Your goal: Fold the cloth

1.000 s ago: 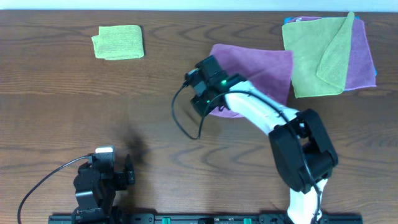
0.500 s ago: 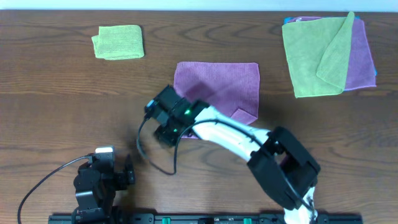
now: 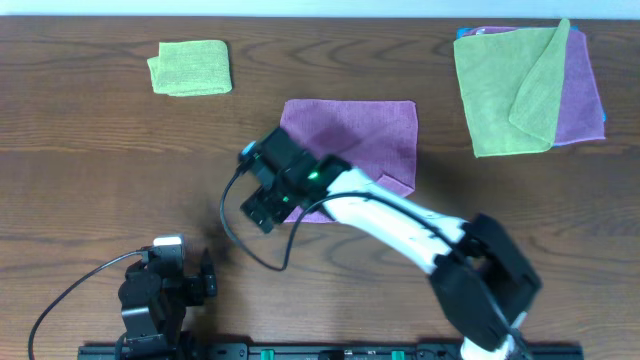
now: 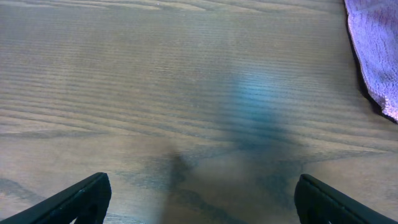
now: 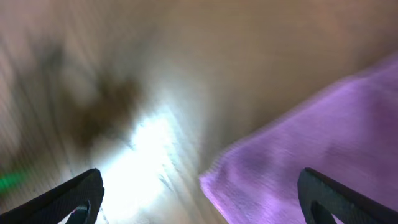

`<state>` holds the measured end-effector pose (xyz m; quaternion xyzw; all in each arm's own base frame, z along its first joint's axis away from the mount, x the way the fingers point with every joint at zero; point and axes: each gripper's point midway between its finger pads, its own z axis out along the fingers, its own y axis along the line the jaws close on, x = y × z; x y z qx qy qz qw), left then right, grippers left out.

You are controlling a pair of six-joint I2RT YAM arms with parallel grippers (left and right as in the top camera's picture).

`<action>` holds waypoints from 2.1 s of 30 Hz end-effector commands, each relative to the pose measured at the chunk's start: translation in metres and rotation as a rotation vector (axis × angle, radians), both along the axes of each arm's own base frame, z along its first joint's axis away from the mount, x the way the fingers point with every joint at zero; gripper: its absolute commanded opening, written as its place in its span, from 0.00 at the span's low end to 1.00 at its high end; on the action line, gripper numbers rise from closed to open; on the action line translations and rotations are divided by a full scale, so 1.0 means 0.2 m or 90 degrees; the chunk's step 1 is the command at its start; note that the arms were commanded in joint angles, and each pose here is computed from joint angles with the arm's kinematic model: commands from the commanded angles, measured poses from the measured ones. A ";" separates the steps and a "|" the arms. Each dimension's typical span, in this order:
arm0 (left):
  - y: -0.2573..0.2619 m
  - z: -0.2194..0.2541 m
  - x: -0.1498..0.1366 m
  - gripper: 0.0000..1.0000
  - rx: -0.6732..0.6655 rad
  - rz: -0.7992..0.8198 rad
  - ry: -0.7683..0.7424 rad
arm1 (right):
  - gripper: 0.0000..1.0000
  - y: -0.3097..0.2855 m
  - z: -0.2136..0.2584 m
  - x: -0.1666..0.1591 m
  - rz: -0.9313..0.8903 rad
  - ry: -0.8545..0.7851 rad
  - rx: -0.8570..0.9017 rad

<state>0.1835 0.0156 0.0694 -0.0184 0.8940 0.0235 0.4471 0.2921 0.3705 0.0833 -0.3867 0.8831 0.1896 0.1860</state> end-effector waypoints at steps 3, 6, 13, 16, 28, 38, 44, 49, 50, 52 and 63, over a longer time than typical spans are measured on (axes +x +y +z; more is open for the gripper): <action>0.01 -0.04 -0.01 0.95 -0.001 0.009 0.011 | 0.99 -0.24 0.20 0.17 -0.171 0.017 0.021; 0.01 -0.04 -0.01 0.95 -0.001 0.009 0.011 | 0.99 -0.42 0.22 0.20 -0.225 0.046 -0.003; 0.00 -0.03 -0.01 0.95 -0.007 0.009 0.008 | 0.99 -0.66 0.13 0.19 -0.267 0.074 -0.043; -0.03 -0.02 0.00 0.95 -0.040 -0.001 0.001 | 0.99 -0.72 0.05 0.19 -0.257 0.073 -0.059; -0.08 -0.01 0.01 0.95 -0.065 -0.021 -0.004 | 0.99 -1.15 -0.08 0.34 -0.265 0.025 -0.139; -0.08 -0.02 0.01 0.95 -0.088 -0.004 -0.004 | 0.94 -1.18 -0.12 0.30 -0.171 0.077 -0.075; -0.08 -0.02 0.01 0.95 -0.088 -0.004 -0.003 | 0.93 -1.17 -0.22 0.25 -0.143 0.120 -0.084; -0.08 -0.02 0.01 0.95 -0.088 -0.004 -0.003 | 0.87 -1.16 -0.26 0.23 -0.130 0.133 -0.082; -0.08 -0.02 0.00 0.95 -0.088 -0.004 -0.002 | 0.83 -1.16 -0.26 0.23 -0.129 0.132 -0.082; -0.08 -0.02 0.00 0.96 -0.088 -0.004 0.000 | 0.74 -1.16 -0.26 0.23 -0.128 0.132 -0.082; -0.08 -0.02 0.00 0.95 -0.088 -0.004 0.001 | 0.66 -1.15 -0.31 0.22 -0.113 0.149 -0.082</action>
